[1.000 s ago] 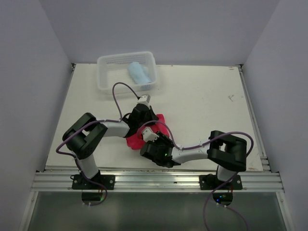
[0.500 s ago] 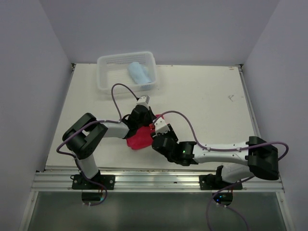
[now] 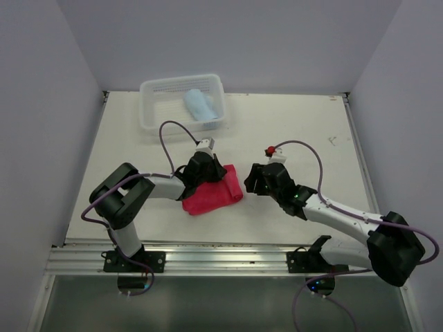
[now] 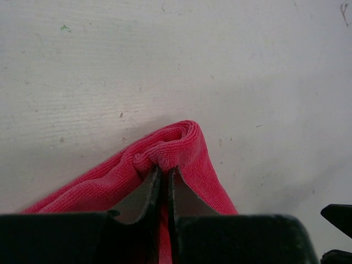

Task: Roll the towels
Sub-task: Roll the towel

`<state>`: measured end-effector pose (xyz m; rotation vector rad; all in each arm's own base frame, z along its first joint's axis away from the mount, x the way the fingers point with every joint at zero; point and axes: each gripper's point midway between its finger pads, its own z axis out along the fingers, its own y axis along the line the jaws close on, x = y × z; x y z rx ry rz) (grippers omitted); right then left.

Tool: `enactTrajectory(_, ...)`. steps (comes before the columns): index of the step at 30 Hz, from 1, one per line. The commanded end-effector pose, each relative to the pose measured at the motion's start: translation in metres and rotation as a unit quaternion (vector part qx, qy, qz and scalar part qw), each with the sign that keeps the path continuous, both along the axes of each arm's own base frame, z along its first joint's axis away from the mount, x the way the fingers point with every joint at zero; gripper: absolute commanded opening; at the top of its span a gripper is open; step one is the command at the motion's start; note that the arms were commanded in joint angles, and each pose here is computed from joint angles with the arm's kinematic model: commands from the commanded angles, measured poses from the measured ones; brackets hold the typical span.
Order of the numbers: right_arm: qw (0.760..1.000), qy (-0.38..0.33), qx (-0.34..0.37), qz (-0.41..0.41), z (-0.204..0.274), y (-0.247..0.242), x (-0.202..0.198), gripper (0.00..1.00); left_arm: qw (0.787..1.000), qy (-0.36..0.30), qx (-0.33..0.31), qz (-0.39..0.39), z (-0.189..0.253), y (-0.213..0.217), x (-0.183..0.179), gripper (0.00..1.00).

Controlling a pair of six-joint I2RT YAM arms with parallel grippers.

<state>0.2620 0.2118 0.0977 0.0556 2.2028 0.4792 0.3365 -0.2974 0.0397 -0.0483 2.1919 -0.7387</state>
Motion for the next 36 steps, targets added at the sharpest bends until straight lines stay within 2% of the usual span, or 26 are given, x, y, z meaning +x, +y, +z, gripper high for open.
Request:
enactTrajectory(1,0.993,0.047,0.107,0.033,-0.003,0.031,-0.002,0.58,1.0,0.01,0.025,0.011,-0.011,0.014,-0.006,0.0)
enactTrajectory(12,0.986,0.074,0.144,0.046,-0.024,0.045,0.004,0.59,0.999,0.013,0.03,0.006,-0.014,0.015,-0.008,0.0)
enactTrajectory(22,0.984,0.103,0.135,0.056,-0.051,0.049,-0.001,0.59,1.0,0.009,0.028,0.007,-0.011,0.015,-0.007,0.0)
enactTrajectory(31,0.981,0.121,0.134,0.067,-0.064,0.052,-0.007,0.56,0.998,0.022,0.045,0.04,-0.02,0.028,-0.008,0.0)
enactTrajectory(36,0.98,0.132,0.131,0.07,-0.072,0.05,-0.012,0.5,0.997,0.027,0.048,0.051,-0.021,0.031,-0.007,0.0)
